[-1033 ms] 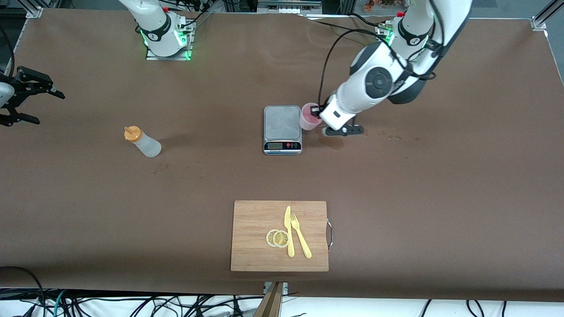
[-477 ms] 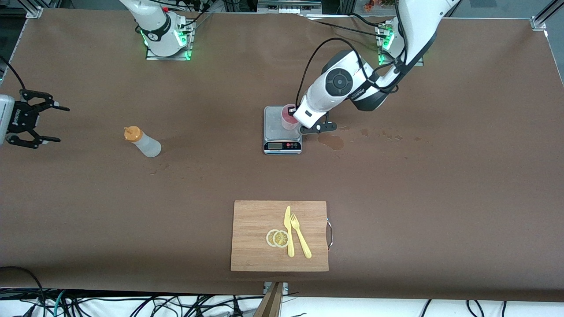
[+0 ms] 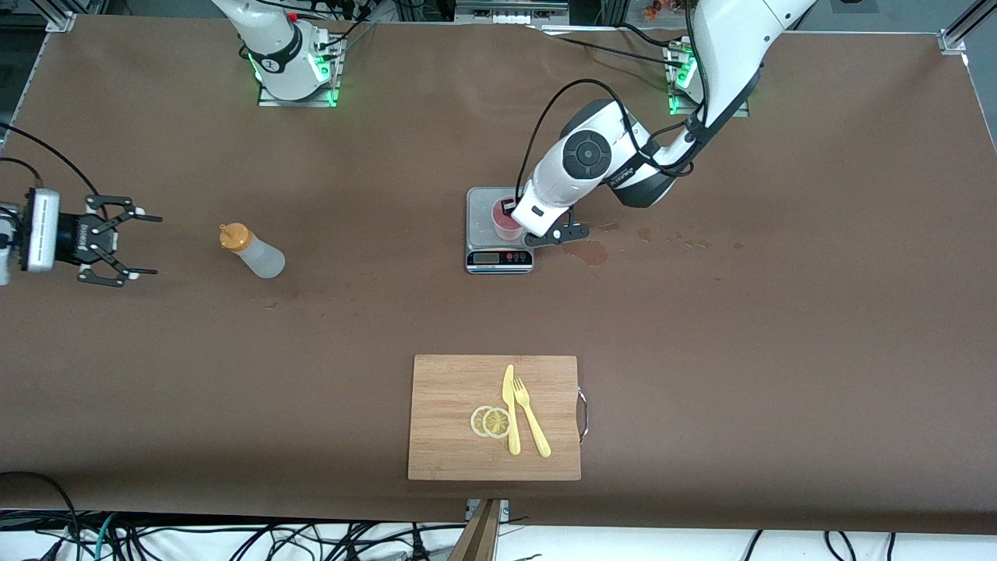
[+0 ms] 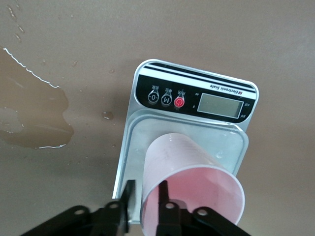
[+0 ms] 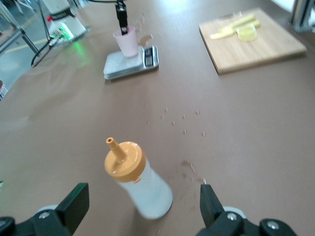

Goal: Add sauce to pink cup with both arms
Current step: 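Release the cup and retract the left gripper while the right gripper grasps the bottle, then lift the white squeeze bottle with the right gripper toward the scale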

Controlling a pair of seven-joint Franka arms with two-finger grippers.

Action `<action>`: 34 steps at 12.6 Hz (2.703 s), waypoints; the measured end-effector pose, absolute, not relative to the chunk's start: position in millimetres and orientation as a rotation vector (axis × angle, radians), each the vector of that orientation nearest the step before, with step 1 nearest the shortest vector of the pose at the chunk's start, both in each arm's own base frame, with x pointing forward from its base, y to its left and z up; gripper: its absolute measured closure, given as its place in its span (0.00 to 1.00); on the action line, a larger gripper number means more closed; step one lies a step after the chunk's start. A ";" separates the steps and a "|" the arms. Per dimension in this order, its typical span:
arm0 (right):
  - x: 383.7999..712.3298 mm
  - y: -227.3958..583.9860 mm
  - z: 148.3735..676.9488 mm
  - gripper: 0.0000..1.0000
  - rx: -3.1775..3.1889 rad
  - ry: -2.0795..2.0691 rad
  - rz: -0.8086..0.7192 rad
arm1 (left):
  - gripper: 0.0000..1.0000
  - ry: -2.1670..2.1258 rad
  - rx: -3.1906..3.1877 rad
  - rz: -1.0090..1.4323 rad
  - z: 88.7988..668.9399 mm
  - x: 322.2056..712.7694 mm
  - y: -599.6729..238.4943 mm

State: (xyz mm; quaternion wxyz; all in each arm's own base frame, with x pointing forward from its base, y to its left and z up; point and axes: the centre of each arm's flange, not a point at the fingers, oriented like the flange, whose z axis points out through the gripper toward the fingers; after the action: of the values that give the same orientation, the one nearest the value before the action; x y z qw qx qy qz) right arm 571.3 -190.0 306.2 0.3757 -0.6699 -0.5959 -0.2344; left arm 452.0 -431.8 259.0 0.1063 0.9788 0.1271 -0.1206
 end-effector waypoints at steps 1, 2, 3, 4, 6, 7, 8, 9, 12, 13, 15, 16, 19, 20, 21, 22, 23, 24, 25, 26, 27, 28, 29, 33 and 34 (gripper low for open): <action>570.1 -187.3 284.4 0.00 -1.656 -1.542 -0.641 | 0.58 0.382 2.878 -0.349 261.6 454.2 -432.4; 568.4 -185.8 266.4 0.00 -1.611 -1.560 -0.666 | 0.48 0.388 2.874 -0.341 264.8 456.9 -433.0; 565.4 -184.5 253.5 0.00 -1.577 -1.573 -0.681 | 0.36 0.392 2.871 -0.332 269.0 459.8 -433.0; 561.5 -183.2 244.5 0.00 -1.554 -1.579 -0.689 | 0.25 0.395 2.874 -0.326 274.9 462.4 -432.0; 555.7 -180.3 232.2 0.00 -1.517 -1.587 -0.720 | 0.03 0.400 2.910 -0.334 294.0 468.6 -424.0; 554.3 -177.8 224.7 0.00 -1.495 -1.585 -0.757 | 0.00 0.408 2.935 -0.337 308.4 473.2 -416.7; 551.9 -175.3 214.0 0.00 -1.474 -1.579 -0.786 | 0.00 0.419 2.956 -0.332 325.3 478.6 -409.4; 549.1 -172.7 201.1 0.00 -1.452 -1.573 -0.813 | 0.00 0.435 2.974 -0.322 344.9 485.2 -400.6; 540.3 -165.6 172.5 0.00 -1.410 -1.552 -0.855 | 0.00 0.436 3.024 -0.348 400.1 506.1 -367.7; 537.0 -163.7 166.9 0.00 -1.400 -1.548 -0.862 | 0.00 0.419 3.041 -0.369 417.8 516.9 -348.4; 528.9 -160.1 158.8 0.00 -1.379 -1.547 -0.874 | 0.00 0.388 3.055 -0.398 448.4 542.5 -298.8; 524.5 -158.1 155.0 0.00 -1.370 -1.544 -0.878 | 0.00 0.375 3.053 -0.396 459.2 554.0 -273.1; 516.5 -149.5 147.3 0.00 -1.349 -1.531 -0.900 | 0.00 0.355 3.042 -0.325 484.8 578.7 -202.0; 516.3 -147.2 146.6 0.00 -1.344 -1.532 -0.901 | 0.00 0.340 3.041 -0.296 492.9 585.0 -175.3; 517.1 -144.4 146.5 0.01 -1.341 -1.533 -0.901 | 0.00 0.321 3.047 -0.270 500.1 589.8 -148.1; 518.1 -141.6 146.6 0.07 -1.338 -1.533 -0.903 | 0.00 0.301 3.062 -0.246 506.2 593.5 -119.7; 519.0 -139.1 146.6 0.18 -1.335 -1.534 -0.903 | 0.00 0.272 3.080 -0.228 512.0 594.7 -93.7; 520.0 -136.6 146.5 0.19 -1.333 -1.536 -0.903 | 0.00 0.238 3.098 -0.212 517.4 593.6 -74.8; 521.2 -134.2 146.3 0.30 -1.333 -1.541 -0.900 | 0.00 0.209 3.114 -0.206 520.4 590.4 -63.2; 522.7 -131.8 146.1 0.47 -1.335 -1.547 -0.899 | 0.00 0.191 3.127 -0.205 521.3 587.0 -56.3; 523.8 -130.2 146.3 0.55 -1.335 -1.548 -0.901 | 0.00 0.182 3.138 -0.206 521.5 584.1 -50.2; 525.5 -128.5 146.8 0.56 -1.338 -1.551 -0.904 | 0.00 0.188 3.145 -0.204 522.4 582.4 -43.3; 529.9 -125.9 149.6 0.58 -1.348 -1.565 -0.902 | 0.00 0.202 3.150 -0.197 525.2 580.4 -37.3; 576.1 -87.2 219.6 0.63 -1.489 -1.701 -0.814 | 0.00 0.212 3.154 -0.127 531.3 574.1 -28.2; 585.8 -70.8 245.1 0.63 -1.534 -1.735 -0.776 | 0.00 0.209 3.154 -0.093 537.2 571.7 -29.3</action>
State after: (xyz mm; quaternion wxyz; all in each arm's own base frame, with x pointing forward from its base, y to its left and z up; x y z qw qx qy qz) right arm 585.8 -70.8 245.1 0.3423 -0.5902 -0.6674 -0.2985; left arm 571.7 -29.3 537.2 -0.0101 0.9973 0.0661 -0.0295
